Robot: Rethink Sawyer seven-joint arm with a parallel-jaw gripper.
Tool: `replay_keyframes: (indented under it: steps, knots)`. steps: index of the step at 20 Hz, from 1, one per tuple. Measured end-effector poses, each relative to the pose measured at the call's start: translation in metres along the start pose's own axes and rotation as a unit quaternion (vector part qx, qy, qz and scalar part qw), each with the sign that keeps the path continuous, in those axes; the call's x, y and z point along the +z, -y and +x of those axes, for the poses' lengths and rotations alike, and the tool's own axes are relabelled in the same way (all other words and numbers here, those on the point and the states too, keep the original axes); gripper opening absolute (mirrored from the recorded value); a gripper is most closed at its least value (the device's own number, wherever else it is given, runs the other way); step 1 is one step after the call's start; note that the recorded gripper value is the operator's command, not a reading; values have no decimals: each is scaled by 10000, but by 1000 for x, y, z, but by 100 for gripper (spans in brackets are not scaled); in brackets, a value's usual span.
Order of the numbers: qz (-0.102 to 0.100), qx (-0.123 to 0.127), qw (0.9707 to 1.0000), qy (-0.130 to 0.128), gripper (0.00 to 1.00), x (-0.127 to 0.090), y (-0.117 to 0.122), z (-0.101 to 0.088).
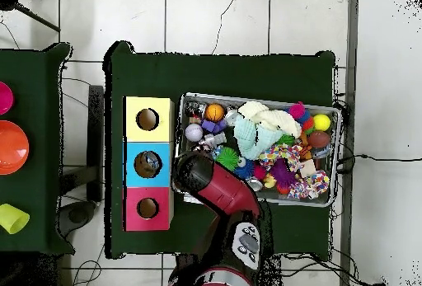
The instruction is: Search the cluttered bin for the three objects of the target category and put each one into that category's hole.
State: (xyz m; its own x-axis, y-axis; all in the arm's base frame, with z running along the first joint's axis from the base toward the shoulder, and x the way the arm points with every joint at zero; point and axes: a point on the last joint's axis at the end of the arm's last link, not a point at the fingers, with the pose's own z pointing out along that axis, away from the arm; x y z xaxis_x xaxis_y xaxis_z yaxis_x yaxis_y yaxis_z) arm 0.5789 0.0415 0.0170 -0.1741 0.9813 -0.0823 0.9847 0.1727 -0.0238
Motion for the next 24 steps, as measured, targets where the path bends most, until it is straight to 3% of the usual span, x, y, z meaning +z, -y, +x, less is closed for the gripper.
replay_keyframes:
  steps: [18,24]
  knots:
    - [-53,-11,10000,33,100,-2,-7,-3]
    - [81,7,9999,-84,100,-9,-7,-6]
